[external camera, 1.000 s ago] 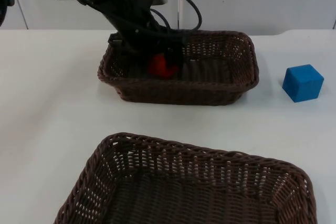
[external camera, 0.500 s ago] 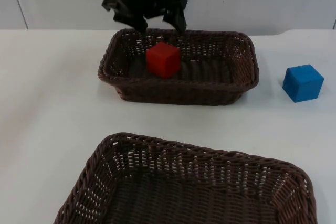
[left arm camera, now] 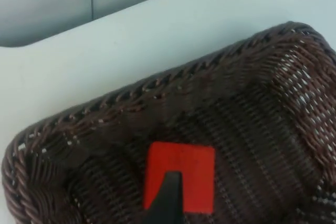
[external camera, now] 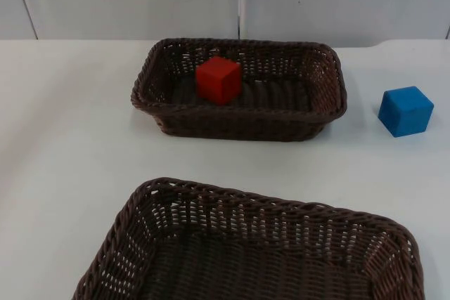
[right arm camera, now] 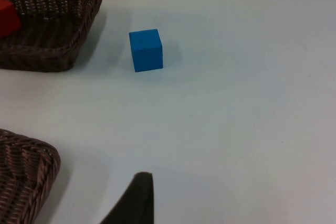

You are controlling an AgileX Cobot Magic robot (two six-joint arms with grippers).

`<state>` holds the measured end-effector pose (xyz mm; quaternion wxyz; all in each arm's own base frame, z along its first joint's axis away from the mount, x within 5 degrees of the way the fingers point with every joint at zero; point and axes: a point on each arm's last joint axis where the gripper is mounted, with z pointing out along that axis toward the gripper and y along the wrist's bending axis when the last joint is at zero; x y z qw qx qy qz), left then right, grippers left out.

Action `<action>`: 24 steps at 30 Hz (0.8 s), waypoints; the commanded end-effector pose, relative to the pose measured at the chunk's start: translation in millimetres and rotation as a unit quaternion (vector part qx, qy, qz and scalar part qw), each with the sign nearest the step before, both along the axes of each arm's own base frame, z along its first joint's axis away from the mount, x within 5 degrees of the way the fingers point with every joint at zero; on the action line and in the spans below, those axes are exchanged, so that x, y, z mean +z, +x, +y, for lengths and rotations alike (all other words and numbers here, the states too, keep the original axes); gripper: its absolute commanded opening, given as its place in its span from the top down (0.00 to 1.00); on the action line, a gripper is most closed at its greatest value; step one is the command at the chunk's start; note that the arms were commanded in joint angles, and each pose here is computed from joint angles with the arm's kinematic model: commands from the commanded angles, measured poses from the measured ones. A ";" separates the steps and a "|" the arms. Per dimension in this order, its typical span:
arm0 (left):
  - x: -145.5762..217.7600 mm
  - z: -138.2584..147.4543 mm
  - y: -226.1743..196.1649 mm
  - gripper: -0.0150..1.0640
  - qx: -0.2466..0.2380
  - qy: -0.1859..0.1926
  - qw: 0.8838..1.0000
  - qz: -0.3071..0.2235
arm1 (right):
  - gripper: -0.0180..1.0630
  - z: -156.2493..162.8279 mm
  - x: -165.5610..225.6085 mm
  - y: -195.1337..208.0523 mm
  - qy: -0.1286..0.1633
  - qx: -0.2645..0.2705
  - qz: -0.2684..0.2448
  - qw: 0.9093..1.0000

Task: Pick up one cube with the left hand and place it into the upper basket. Pick up one cube with the right hand and place it into the lower basket.

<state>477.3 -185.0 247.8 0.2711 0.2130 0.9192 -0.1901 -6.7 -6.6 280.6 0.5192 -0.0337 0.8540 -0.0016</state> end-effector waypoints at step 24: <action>33.6 11.8 -38.5 0.21 -0.003 0.022 1.000 0.015 | 0.01 -0.1 -0.9 0.0 -0.001 -0.005 -0.001 1.000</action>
